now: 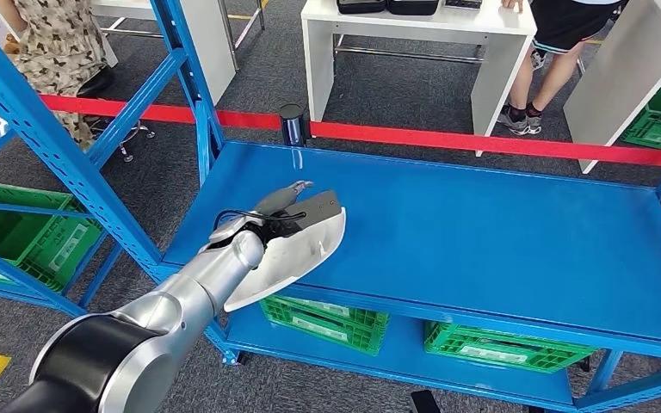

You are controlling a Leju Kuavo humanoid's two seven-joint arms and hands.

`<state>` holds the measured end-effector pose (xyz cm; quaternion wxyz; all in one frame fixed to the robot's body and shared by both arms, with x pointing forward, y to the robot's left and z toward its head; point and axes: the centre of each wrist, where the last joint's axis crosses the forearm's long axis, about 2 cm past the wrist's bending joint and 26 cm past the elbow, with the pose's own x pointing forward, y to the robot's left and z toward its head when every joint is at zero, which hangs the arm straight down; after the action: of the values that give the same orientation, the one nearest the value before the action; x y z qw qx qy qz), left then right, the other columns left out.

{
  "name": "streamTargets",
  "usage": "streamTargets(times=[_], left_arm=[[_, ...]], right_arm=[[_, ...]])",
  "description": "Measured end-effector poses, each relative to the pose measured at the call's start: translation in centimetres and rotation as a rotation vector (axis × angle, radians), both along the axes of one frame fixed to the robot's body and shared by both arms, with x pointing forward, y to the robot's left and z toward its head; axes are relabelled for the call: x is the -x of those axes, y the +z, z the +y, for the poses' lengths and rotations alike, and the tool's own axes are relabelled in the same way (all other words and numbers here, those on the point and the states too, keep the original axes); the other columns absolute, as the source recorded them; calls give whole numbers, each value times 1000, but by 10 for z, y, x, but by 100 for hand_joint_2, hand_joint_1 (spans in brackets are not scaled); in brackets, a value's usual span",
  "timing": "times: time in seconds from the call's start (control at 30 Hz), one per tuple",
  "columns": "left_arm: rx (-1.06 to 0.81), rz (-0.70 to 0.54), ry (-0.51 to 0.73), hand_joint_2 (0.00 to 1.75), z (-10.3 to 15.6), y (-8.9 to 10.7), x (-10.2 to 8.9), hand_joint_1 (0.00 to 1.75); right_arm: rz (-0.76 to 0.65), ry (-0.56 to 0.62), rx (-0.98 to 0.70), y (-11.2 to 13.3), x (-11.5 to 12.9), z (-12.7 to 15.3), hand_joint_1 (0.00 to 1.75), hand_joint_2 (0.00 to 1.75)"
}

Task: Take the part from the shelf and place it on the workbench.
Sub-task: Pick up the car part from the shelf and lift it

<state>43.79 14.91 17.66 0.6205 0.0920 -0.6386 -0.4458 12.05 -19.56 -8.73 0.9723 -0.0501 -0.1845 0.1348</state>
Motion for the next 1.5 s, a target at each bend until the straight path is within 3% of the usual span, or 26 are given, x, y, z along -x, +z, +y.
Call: streamTargets(times=[0.57,0.87,1.0,1.5], left_arm=[[-13,14,3,0,1,-2,1,0],[-71,-81,25,0,0,55,-26,0],[-80,-107,27,0,-1,72,-32,0],[-88,-119,23,0,-3,78,-33,0]], right_arm=[[3,-6,-1,0,2,0,0,0],[10,-6,-1,-1,3,0,0,0],[8,2,-7,-1,3,2,0,0],[13,16,-20,0,3,5,0,0]])
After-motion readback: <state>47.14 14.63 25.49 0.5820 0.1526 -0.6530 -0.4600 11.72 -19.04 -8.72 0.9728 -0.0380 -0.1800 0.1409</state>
